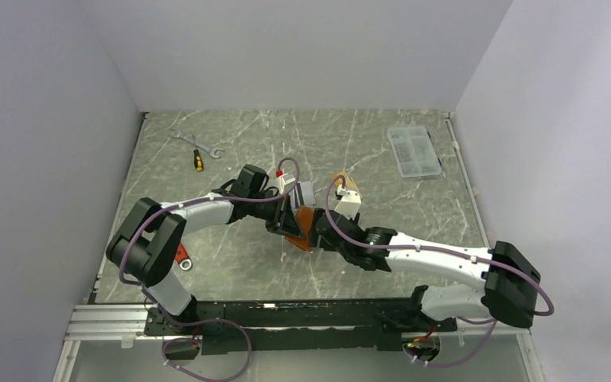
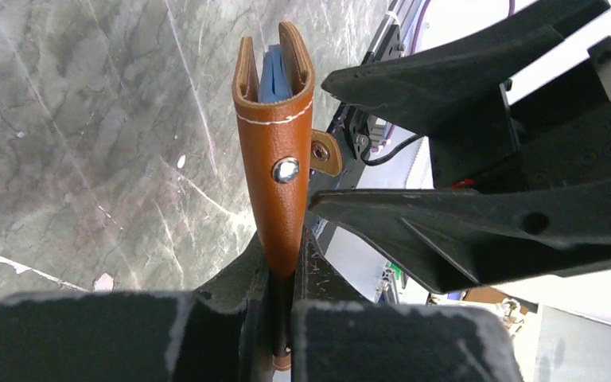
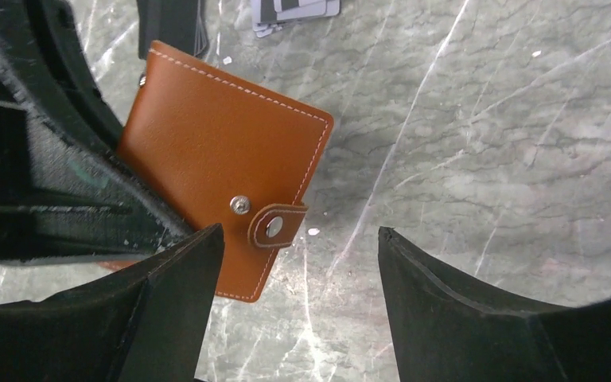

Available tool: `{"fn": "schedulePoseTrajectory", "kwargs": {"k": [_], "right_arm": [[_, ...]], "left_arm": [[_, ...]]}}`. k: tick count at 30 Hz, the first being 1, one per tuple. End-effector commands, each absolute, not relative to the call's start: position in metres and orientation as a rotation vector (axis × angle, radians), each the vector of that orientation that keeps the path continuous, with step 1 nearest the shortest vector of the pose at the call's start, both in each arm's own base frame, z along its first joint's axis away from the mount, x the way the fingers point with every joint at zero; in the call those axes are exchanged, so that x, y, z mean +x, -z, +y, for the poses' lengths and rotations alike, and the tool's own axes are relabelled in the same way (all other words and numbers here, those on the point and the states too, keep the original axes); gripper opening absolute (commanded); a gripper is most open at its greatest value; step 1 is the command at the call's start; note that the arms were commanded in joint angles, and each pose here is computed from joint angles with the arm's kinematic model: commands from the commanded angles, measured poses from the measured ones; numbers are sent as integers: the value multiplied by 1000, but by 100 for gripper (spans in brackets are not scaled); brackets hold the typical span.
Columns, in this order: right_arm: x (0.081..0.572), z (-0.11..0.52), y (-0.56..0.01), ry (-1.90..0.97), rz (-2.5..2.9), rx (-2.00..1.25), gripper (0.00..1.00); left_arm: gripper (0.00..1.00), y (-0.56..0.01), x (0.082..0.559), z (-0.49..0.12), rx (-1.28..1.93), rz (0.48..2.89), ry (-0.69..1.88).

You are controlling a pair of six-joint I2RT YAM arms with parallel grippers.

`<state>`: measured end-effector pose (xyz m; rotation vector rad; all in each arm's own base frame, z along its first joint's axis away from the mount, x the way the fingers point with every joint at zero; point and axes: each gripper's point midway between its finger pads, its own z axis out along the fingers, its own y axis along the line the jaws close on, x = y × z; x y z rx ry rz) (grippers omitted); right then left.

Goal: Put the credit cards into the card holder
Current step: Open the card holder at the center of the board.

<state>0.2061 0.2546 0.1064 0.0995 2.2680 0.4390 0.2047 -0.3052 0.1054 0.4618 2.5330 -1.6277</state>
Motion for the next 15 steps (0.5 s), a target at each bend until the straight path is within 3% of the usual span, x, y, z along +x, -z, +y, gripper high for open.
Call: {"fn": "schedulePoseTrajectory", "kwargs": {"k": [1, 8, 15], "right_arm": [[217, 271, -117, -542, 2280, 190, 72], [225, 261, -116, -559, 2261, 270, 43], [226, 268, -107, -563, 2299, 260, 28]], "left_arm": [[0, -124, 209, -309, 543, 2437, 1626], [0, -130, 206, -310, 541, 2429, 1663], [0, -136, 206, -312, 545, 2403, 1684]]}}
